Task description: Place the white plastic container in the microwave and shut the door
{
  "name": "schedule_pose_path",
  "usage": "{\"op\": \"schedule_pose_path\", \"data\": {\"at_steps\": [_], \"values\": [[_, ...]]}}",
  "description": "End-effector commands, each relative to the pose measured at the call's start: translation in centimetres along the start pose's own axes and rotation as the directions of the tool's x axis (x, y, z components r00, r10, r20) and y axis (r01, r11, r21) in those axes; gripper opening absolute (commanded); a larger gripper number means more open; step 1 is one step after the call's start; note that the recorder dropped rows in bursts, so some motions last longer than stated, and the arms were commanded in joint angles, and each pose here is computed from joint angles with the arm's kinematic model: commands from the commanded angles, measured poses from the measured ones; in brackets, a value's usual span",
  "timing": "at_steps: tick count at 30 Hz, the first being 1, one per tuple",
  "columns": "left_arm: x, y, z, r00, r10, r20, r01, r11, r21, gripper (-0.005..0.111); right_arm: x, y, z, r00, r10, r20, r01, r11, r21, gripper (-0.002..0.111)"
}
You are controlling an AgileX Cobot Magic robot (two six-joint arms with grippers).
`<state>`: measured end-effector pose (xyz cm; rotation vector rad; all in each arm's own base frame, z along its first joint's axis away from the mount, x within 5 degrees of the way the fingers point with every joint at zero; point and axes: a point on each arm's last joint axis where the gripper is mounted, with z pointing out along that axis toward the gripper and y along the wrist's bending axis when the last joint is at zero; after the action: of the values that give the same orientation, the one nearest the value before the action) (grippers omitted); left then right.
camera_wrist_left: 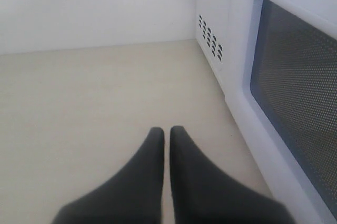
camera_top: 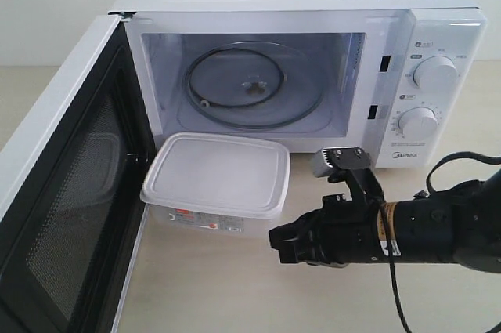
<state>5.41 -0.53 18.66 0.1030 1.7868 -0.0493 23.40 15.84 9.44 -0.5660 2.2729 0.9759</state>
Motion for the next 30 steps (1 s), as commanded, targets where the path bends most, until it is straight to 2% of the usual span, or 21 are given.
{"op": "schedule_pose_path", "data": {"at_steps": [1, 4, 7, 10, 13, 16, 19, 24, 27, 30], "values": [[0.1, 0.0, 0.0, 1.0, -0.005, 0.0, 0.005, 1.0, 0.0, 0.004, -0.7, -0.8, -1.6, 1.0, -0.008, -0.024, 0.013, 0.977, 0.213, 0.0], [0.1, 0.0, 0.0, 1.0, -0.005, 0.0, 0.005, 1.0, 0.0, 0.004, -2.2, -0.4, -2.6, 0.992, -0.123, 0.037, 0.11, 0.961, 0.254, 0.0], [0.1, 0.0, 0.0, 1.0, -0.005, 0.0, 0.005, 1.0, 0.0, 0.004, -3.9, -0.1, -2.6, 0.981, -0.147, 0.124, 0.112, 0.962, 0.251, 0.0], [0.1, 0.0, 0.0, 1.0, -0.005, 0.0, 0.005, 1.0, 0.0, 0.004, -5.2, -0.4, -2.1, 0.979, -0.154, 0.135, 0.115, 0.957, 0.265, 0.0], [0.1, 0.0, 0.0, 1.0, -0.005, 0.0, 0.005, 1.0, 0.0, 0.004, -6.0, -1.1, -1.9, 0.985, -0.13, 0.113, 0.085, 0.938, 0.336, 0.0], [0.1, 0.0, 0.0, 1.0, -0.005, 0.0, 0.005, 1.0, 0.0, 0.004, -6.4, -1.1, -2.1, 0.985, -0.123, 0.119, 0.076, 0.936, 0.344, 0.0], [0.1, 0.0, 0.0, 1.0, -0.005, 0.0, 0.005, 1.0, 0.0, 0.004, -6.6, -0.8, -2.5, 0.989, -0.063, 0.135, 0.013, 0.939, 0.344, 0.0], [0.1, 0.0, 0.0, 1.0, -0.005, 0.0, 0.005, 1.0, 0.0, 0.004, -7.0, -0.4, -4.0, 0.985, 0.067, 0.158, -0.125, 0.912, 0.39, 0.0], [0.1, 0.0, 0.0, 1.0, -0.005, 0.0, 0.005, 1.0, 0.0, 0.004, -6.6, 0.4, -4.5, 0.984, 0.076, 0.164, -0.129, 0.93, 0.343, 0.0], [0.1, 0.0, 0.0, 1.0, -0.005, 0.0, 0.005, 1.0, 0.0, 0.004, -5.7, 1.7, -4.4, 0.985, 0.098, 0.142, -0.126, 0.972, 0.2, 0.0]]}}
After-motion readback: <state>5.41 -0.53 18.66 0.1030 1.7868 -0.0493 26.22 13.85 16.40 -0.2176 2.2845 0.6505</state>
